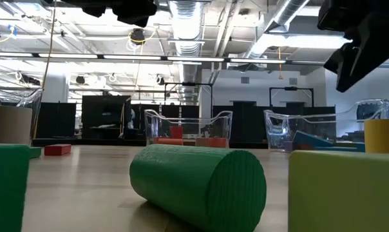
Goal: Sort blocks by size
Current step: Put the yellow cylindrical block into the left transparent bin
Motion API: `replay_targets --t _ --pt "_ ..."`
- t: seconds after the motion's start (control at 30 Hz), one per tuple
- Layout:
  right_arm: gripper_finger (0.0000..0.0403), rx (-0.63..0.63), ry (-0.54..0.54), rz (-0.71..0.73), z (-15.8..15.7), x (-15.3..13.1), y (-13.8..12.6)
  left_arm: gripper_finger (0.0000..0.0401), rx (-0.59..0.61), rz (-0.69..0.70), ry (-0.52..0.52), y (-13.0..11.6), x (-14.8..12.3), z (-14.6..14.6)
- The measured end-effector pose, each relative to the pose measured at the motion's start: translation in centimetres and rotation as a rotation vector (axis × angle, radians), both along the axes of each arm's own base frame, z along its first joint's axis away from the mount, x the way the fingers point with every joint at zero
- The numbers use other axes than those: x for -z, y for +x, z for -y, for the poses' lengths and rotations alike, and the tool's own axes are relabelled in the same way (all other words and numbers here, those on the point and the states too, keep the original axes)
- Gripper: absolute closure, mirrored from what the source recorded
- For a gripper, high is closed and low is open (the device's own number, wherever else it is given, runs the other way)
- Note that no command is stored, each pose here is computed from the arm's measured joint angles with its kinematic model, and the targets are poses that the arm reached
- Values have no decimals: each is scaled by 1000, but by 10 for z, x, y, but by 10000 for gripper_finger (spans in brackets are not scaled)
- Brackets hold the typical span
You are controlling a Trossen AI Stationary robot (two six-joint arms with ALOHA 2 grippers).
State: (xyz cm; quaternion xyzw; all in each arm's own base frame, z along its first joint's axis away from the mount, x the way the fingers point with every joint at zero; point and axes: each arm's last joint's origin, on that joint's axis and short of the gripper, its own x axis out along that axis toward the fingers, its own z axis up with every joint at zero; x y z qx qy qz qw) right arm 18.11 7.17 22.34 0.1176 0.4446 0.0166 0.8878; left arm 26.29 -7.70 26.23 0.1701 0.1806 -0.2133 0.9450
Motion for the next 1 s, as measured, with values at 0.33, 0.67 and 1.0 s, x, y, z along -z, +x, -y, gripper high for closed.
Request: replay_targets --t 0.33,0.67,1.0 --pt "215 42 -74 -112 -8 -23 -15 210 -34 -2 1 2 0 -9" --pt "215 -68 -284 -208 -27 -3 -17 210 -46 -7 2 3 1 -12" --pt "215 -87 -298 -215 -33 5 -9 210 -47 -2 -2 3 0 -12"
